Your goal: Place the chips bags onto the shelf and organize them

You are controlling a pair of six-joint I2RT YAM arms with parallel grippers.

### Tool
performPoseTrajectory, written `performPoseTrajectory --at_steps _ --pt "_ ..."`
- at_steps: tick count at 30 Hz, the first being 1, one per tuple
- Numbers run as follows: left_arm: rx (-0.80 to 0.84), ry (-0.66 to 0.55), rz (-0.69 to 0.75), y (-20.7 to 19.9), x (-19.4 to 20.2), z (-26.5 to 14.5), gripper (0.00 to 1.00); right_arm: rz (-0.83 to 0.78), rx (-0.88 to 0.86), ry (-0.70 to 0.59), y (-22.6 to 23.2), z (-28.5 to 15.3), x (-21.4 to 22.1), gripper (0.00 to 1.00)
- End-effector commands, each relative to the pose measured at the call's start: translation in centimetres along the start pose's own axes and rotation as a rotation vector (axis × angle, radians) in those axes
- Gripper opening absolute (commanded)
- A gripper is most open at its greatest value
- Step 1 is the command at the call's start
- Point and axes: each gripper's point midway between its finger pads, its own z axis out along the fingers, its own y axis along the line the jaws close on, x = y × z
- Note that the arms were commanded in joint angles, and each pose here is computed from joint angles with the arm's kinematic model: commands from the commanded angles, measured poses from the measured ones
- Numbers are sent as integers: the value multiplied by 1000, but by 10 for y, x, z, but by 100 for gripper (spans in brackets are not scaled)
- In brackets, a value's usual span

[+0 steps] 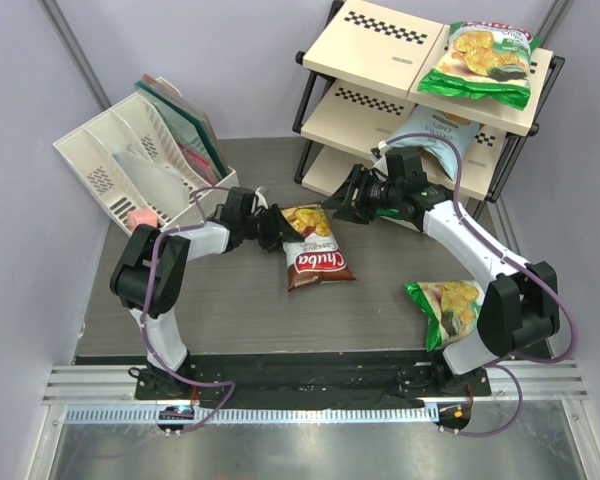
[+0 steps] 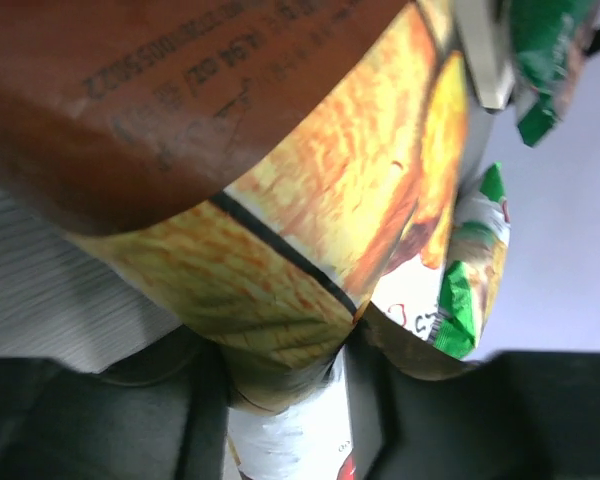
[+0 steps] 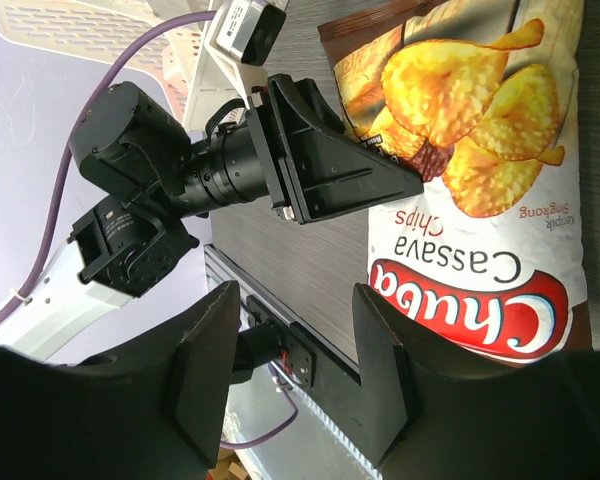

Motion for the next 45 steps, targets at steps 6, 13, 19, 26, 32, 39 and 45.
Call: performPoseTrajectory --at_steps 6,13,19,26,32,39,45 --pt "-141 57 -49 54 33 16 8 -6 -39 -26 15 -7 -7 54" --pt "-140 41 -62 48 30 8 0 14 -15 -41 8 -11 -3 54" --pt "-151 -65 -178 39 1 -12 0 1 98 -19 -19 -20 14 57" --pt "-212 -118 -257 27 -13 -27 0 -91 213 11 -42 -42 32 67" --pt "-221 -116 -322 22 -17 -22 0 -127 245 78 -47 -49 61 71" --pt "-241 -75 -300 16 -8 -1 0 -97 282 174 -62 -50 111 73" --pt "-254 -58 -298 15 1 6 0 -35 328 200 -84 -53 134 73"
